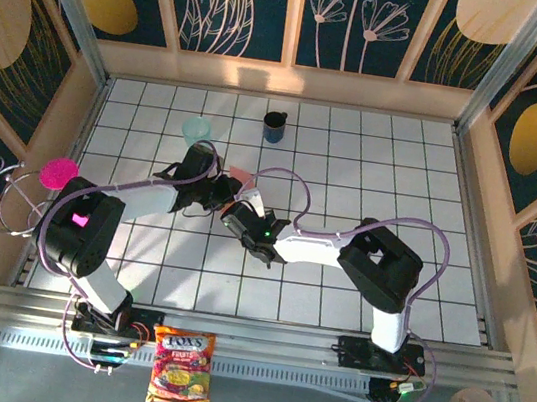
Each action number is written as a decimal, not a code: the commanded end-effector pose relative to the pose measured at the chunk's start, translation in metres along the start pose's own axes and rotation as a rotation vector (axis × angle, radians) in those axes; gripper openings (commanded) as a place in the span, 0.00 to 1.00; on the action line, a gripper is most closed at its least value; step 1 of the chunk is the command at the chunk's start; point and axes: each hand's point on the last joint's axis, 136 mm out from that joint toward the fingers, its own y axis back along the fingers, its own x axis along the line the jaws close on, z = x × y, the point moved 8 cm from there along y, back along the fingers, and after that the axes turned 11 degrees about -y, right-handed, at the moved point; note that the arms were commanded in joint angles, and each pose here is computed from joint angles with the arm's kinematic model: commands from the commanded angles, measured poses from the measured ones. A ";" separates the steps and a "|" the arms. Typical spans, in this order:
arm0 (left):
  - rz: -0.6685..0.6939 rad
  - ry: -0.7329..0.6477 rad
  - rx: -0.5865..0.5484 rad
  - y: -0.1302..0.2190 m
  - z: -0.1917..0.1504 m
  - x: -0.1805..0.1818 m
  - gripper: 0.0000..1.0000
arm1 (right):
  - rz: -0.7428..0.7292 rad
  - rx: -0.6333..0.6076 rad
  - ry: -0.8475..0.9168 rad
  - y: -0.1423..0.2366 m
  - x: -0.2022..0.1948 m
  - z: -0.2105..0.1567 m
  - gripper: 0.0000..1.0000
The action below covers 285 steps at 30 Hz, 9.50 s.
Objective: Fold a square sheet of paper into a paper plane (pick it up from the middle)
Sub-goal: Fourth fold the wing at the center of the table.
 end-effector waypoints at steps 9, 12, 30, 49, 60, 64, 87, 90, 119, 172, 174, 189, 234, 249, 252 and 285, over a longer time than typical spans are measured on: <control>0.084 -0.039 -0.157 0.037 0.031 0.004 0.54 | 0.144 0.148 0.043 0.009 -0.007 -0.020 0.02; 0.100 -0.032 -0.183 0.044 0.033 0.008 0.55 | 0.215 0.180 0.036 0.009 -0.004 -0.021 0.02; 0.062 -0.042 -0.240 0.062 0.027 0.009 0.55 | 0.437 0.301 -0.224 0.001 -0.029 -0.002 0.02; -0.153 -0.049 -0.035 0.005 -0.043 0.007 0.47 | 0.644 0.377 -0.457 -0.005 -0.055 -0.004 0.02; -0.173 -0.066 -0.001 -0.006 -0.048 0.008 0.44 | 0.739 0.430 -0.531 -0.014 -0.061 -0.012 0.02; -0.161 -0.087 0.005 -0.007 -0.045 0.004 0.45 | 0.738 0.442 -0.537 -0.015 -0.062 -0.014 0.03; 0.011 -0.088 0.083 -0.029 -0.048 0.019 0.48 | 0.722 0.486 -0.560 -0.024 -0.064 -0.024 0.03; 0.083 -0.074 0.105 -0.035 -0.052 0.031 0.46 | 0.719 0.488 -0.561 -0.024 -0.064 -0.025 0.03; 0.504 -0.116 0.229 -0.050 -0.074 0.083 0.47 | 0.663 0.351 -0.632 0.003 -0.081 -0.009 0.30; 0.601 -0.109 0.284 -0.055 -0.086 0.103 0.45 | 0.651 0.341 -0.583 -0.017 -0.063 0.004 0.23; 0.598 -0.108 0.284 -0.055 -0.086 0.103 0.45 | 0.659 0.344 -0.578 -0.018 -0.062 0.004 0.23; 0.584 -0.105 0.283 -0.055 -0.085 0.100 0.44 | 0.658 0.364 -0.562 -0.031 -0.061 -0.001 0.21; -0.169 -0.139 0.039 -0.014 -0.046 -0.022 0.22 | 0.802 0.513 -0.637 -0.023 -0.070 -0.041 0.06; -0.157 -0.145 0.069 -0.031 -0.042 -0.019 0.18 | 0.795 0.521 -0.642 -0.023 -0.072 -0.042 0.06; -0.137 -0.140 0.087 -0.038 -0.044 -0.014 0.18 | 0.791 0.522 -0.643 -0.023 -0.072 -0.043 0.07; -0.094 -0.144 0.122 -0.047 -0.047 -0.005 0.16 | 0.807 0.433 -0.604 0.008 -0.062 -0.009 0.16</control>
